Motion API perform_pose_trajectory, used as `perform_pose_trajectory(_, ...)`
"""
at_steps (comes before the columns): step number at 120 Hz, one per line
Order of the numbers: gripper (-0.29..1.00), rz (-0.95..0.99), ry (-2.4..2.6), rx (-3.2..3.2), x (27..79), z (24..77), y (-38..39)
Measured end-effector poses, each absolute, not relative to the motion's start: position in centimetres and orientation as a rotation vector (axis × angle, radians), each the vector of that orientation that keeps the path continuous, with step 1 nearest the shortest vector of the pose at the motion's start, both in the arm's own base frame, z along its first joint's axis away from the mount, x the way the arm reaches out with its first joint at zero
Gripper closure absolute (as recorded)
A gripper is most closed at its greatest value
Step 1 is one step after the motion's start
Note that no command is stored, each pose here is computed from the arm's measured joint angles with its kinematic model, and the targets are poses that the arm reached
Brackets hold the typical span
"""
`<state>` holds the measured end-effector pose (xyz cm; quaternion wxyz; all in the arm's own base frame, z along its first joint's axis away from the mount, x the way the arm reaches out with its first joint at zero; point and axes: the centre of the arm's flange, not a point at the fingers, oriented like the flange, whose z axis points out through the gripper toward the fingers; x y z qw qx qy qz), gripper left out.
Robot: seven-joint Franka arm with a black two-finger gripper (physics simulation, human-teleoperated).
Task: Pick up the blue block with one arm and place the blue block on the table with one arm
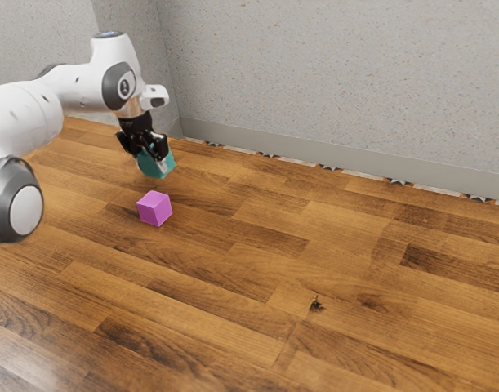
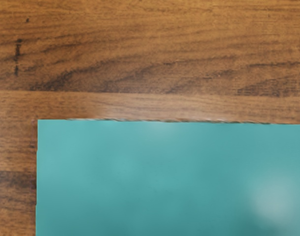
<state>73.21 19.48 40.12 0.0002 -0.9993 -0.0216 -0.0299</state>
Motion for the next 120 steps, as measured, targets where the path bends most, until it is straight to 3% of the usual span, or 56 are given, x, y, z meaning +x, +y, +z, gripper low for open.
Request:
perform_pose_trajectory(16,0.49,-0.082,0.045,-3.144,72.5,42.1,12.7)
perform_pose_trajectory(60,0.49,0.04,-0.007,-3.211,73.0,30.0,8.0)
perform_pose_trajectory(74,0.28,0.021,-0.038,-3.235,73.2,29.4,7.7)
perform_pose_trajectory(96,0.13,-0.009,-0.06,-3.258,73.4,29.6,7.6)
perform_pose_trajectory(106,0.09,-0.068,-0.041,-3.258,73.5,32.3,6.9)
perform_pose_trajectory(120,0.05,-0.289,0.046,-3.222,70.9,47.2,5.0)
